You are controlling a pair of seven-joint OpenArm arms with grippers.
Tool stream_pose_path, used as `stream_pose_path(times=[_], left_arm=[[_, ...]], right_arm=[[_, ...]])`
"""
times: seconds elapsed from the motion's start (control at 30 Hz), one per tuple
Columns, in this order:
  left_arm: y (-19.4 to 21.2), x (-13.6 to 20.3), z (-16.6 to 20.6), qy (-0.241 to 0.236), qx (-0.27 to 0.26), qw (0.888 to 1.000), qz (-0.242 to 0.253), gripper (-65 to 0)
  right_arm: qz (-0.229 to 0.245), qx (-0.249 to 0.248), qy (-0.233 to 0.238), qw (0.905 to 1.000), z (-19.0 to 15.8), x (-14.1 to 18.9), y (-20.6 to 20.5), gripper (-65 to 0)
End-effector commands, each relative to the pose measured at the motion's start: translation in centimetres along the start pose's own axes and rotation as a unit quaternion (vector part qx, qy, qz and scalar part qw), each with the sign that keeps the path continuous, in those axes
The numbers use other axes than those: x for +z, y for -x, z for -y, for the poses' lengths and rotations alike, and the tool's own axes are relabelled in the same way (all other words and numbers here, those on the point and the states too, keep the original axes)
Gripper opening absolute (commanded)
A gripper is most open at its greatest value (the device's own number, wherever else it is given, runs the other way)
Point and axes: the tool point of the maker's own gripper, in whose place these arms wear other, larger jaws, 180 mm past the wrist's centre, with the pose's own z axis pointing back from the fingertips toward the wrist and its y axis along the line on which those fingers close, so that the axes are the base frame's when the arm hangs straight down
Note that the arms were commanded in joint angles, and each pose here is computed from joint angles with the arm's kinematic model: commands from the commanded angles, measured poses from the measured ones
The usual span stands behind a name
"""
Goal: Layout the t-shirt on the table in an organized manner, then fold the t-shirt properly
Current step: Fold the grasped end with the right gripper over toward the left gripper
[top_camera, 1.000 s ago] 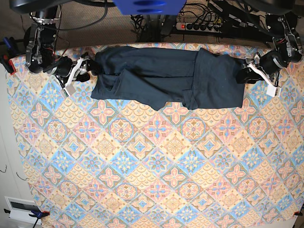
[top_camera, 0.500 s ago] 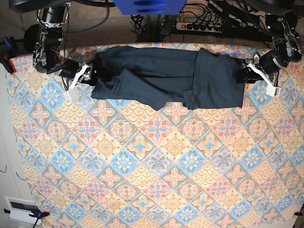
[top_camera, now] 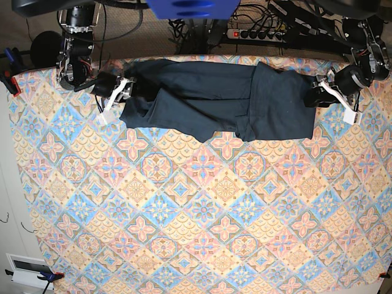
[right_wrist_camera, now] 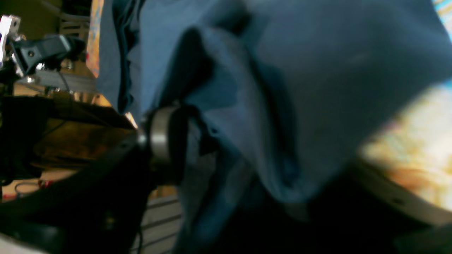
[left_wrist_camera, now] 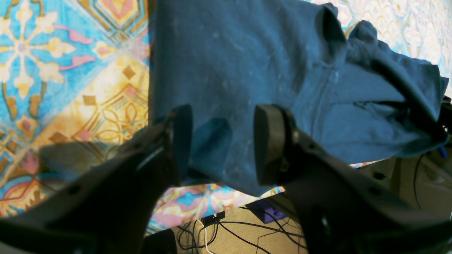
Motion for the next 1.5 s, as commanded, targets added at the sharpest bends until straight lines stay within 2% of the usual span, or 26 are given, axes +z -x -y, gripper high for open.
stream_pose_path(times=[0.0, 0.1, 0.23, 0.3, 0.43, 0.57, 0.83, 0.93, 1.0, 1.07, 1.17, 1.27, 1.37, 1.47], left_arm=[[-1.2, 0.5, 0.2, 0.005, -0.011, 1.000, 0.016, -37.8], [-1.2, 0.5, 0.2, 0.005, -0.011, 1.000, 0.016, -37.8], [-1.2, 0.5, 0.2, 0.005, -0.011, 1.000, 0.016, -37.8], [-1.2, 0.5, 0.2, 0.005, -0.011, 1.000, 0.016, -37.8], [-1.2, 0.5, 0.2, 0.005, -0.011, 1.000, 0.018, -37.8], [-1.2, 0.5, 0.2, 0.005, -0.011, 1.000, 0.018, -37.8], [-1.2, 0.4, 0.3, 0.006, -0.010, 1.000, 0.020, -37.9], [-1.2, 0.2, 0.5, 0.008, -0.004, 1.000, 0.024, -38.1], [-1.6, -0.3, 0.5, 0.000, -0.005, 0.999, 0.035, -41.6], [-1.2, -0.9, 0.0, -0.021, -0.008, 0.999, 0.031, -48.2], [-0.4, -2.2, 0.3, -0.035, 0.001, 0.999, 0.028, -57.0], [0.9, -3.3, 0.9, -0.041, 0.008, 0.999, 0.017, -65.0], [1.7, -4.6, 2.3, -0.029, -0.006, 1.000, -0.003, -65.0], [1.2, -6.1, 3.9, -0.015, -0.033, 0.999, 0.001, -65.0]], right_arm=[[0.018, 0.008, -0.007, 0.9998, -0.4, 0.2, -1.1, -34.8], [0.023, 0.008, -0.008, 0.9997, -0.5, 0.1, -1.5, -44.6], [0.026, 0.008, -0.006, 0.9996, -0.4, 0.2, -1.6, -65.0], [0.031, 0.009, -0.001, 0.9995, 0.0, 0.6, -2.0, -65.0], [0.075, 0.014, 0.028, 0.9967, 1.6, 2.6, -4.8, -64.8], [0.083, 0.052, 0.079, 0.9920, 3.6, 4.6, -8.0, -64.8], [0.041, 0.131, 0.187, 0.9726, 6.6, 6.1, -12.0, -64.8], [0.027, 0.142, 0.206, 0.9678, 7.0, 6.3, -12.0, -64.8], [0.037, 0.165, 0.207, 0.9635, 5.9, 6.6, -13.1, -64.8], [0.040, 0.204, 0.202, 0.9571, 4.1, 6.2, -14.1, -64.8], [0.030, 0.274, 0.174, 0.9453, 0.1, 4.1, -14.7, -64.8], [0.009, 0.331, 0.139, 0.9332, -3.5, 2.1, -13.7, -64.8], [-0.002, 0.351, 0.115, 0.9291, -5.4, 1.1, -11.9, -64.8], [0.001, 0.362, 0.075, 0.9292, -7.8, -0.7, -10.6, -64.8]])
